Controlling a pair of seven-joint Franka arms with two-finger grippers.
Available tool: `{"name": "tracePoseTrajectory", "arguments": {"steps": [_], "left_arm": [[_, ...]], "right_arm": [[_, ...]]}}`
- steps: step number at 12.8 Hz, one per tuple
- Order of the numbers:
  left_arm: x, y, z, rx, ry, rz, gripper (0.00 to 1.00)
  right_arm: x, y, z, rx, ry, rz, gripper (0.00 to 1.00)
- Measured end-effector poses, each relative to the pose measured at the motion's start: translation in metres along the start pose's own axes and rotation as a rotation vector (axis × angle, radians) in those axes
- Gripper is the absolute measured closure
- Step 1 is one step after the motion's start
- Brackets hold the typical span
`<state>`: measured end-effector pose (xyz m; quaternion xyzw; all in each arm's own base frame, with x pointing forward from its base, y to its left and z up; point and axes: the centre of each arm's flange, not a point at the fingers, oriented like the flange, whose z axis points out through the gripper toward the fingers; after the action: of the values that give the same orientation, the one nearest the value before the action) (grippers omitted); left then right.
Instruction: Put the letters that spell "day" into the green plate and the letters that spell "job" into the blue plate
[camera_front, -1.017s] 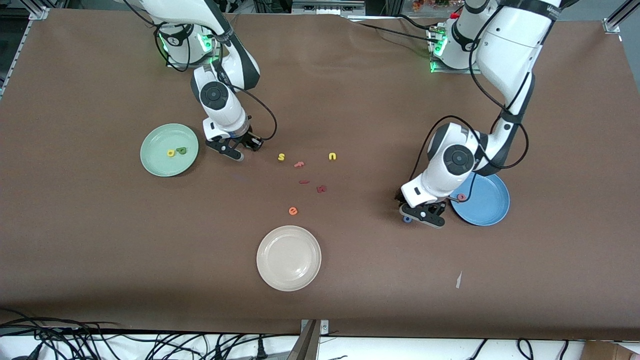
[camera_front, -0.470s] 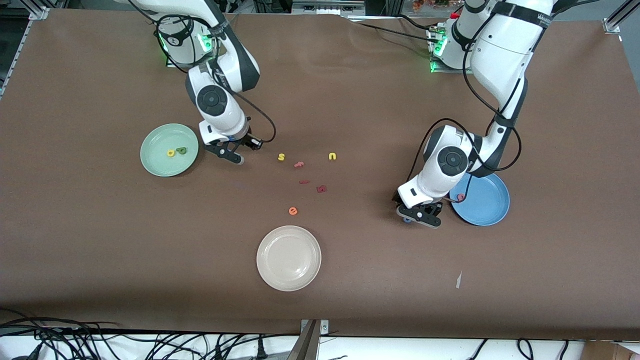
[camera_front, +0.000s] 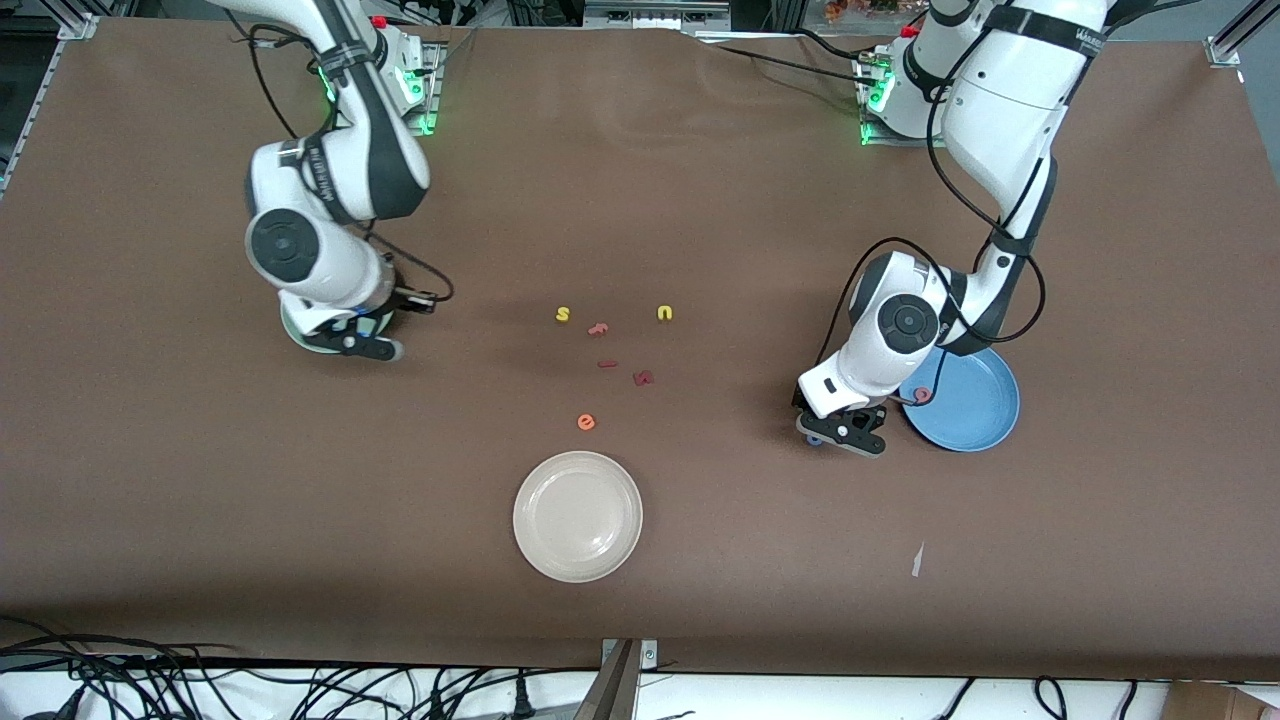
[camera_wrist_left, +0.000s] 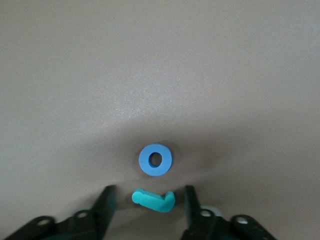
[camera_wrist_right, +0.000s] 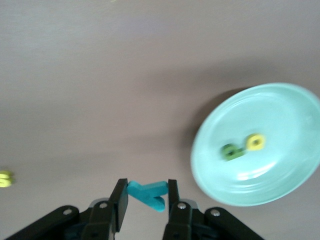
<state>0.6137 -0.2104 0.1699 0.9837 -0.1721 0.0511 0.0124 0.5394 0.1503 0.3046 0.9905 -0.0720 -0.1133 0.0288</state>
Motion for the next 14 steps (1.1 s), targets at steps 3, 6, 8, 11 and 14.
{"name": "tracePoseTrajectory", "arguments": {"steps": [3,6,8,11,14], "left_arm": [[0.001,0.0,-0.002,0.001,0.003,0.0,0.63],[0.001,0.0,-0.002,0.001,0.003,0.0,0.63],[0.003,-0.002,-0.005,0.003,0.007,-0.001,0.63],[0.004,-0.032,-0.05,0.021,-0.039,-0.014,0.63],[-0.021,-0.087,-0.109,0.031,-0.088,-0.01,0.63]], "right_arm": [[0.011,0.042,0.003,-0.007,-0.024,-0.092,0.64],[0.017,0.087,0.016,-0.012,-0.054,-0.146,0.64],[0.019,0.102,0.022,-0.014,-0.065,-0.155,0.64],[0.018,0.104,0.031,-0.022,-0.075,-0.157,0.64],[0.019,0.108,0.042,-0.031,-0.071,-0.15,0.64]]}}
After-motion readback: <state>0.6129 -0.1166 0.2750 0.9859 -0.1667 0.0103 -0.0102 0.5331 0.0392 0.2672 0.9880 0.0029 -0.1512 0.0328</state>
